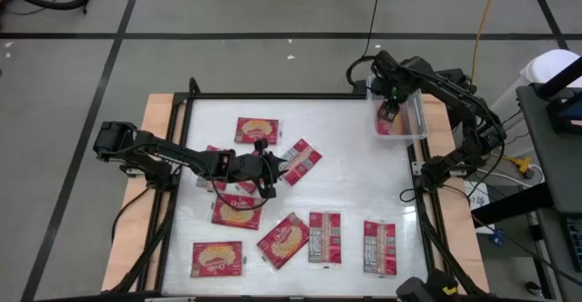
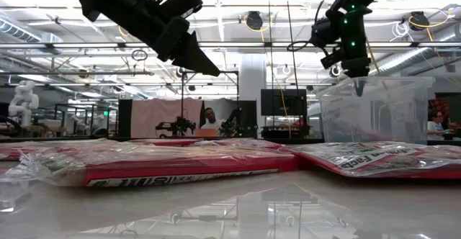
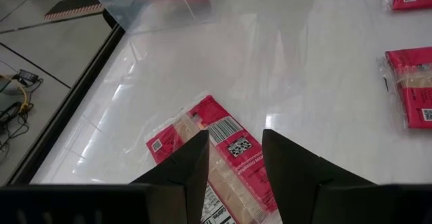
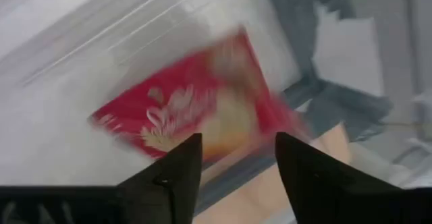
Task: Sort popcorn bags into baskets
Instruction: Put the red popcorn bag into the transparent container
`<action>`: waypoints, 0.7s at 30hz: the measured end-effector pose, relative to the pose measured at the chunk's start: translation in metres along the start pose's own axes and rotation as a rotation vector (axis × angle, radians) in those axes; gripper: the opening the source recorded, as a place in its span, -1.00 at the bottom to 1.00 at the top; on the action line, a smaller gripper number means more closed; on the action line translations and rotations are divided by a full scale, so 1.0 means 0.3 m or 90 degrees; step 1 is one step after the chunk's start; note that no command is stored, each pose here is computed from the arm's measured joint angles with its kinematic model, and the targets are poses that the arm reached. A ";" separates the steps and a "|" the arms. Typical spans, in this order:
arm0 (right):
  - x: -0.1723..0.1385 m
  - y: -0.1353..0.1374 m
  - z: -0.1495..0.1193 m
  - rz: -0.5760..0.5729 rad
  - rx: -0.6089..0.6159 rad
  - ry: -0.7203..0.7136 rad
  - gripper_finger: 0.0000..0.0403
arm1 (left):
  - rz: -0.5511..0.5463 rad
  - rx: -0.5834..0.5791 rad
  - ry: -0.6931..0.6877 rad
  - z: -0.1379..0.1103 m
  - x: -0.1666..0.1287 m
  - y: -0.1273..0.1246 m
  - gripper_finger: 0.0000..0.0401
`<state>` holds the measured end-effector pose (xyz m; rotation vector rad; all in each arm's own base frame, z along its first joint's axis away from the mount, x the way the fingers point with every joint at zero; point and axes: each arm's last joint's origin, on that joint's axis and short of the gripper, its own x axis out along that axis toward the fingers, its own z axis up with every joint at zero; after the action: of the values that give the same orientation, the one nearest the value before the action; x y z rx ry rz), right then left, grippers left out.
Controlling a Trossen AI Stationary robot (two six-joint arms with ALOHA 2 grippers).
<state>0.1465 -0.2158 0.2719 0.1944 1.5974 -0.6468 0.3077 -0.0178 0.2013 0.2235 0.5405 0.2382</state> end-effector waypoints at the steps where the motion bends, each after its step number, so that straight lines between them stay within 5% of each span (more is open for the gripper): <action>1: -0.009 0.004 0.004 -0.014 -0.003 -0.012 -0.05 | 0.000 -0.001 0.000 0.000 0.000 0.000 -0.29; 10: -0.256 0.126 -0.044 -0.091 0.030 -0.296 -0.09 | 0.001 -0.016 0.000 0.000 0.001 0.001 -0.29; 15: -0.352 0.256 -0.098 0.000 0.023 -0.429 -0.13 | 0.006 -0.062 0.002 -0.002 0.004 0.011 -0.29; 21: -0.297 0.454 -0.132 0.108 0.004 -0.539 -0.14 | 0.007 -0.095 0.040 -0.022 0.003 0.009 -0.29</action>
<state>0.1920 -0.0613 0.3180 0.0426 0.7541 -0.5019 0.3045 -0.0141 0.1961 0.0735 0.5820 0.2954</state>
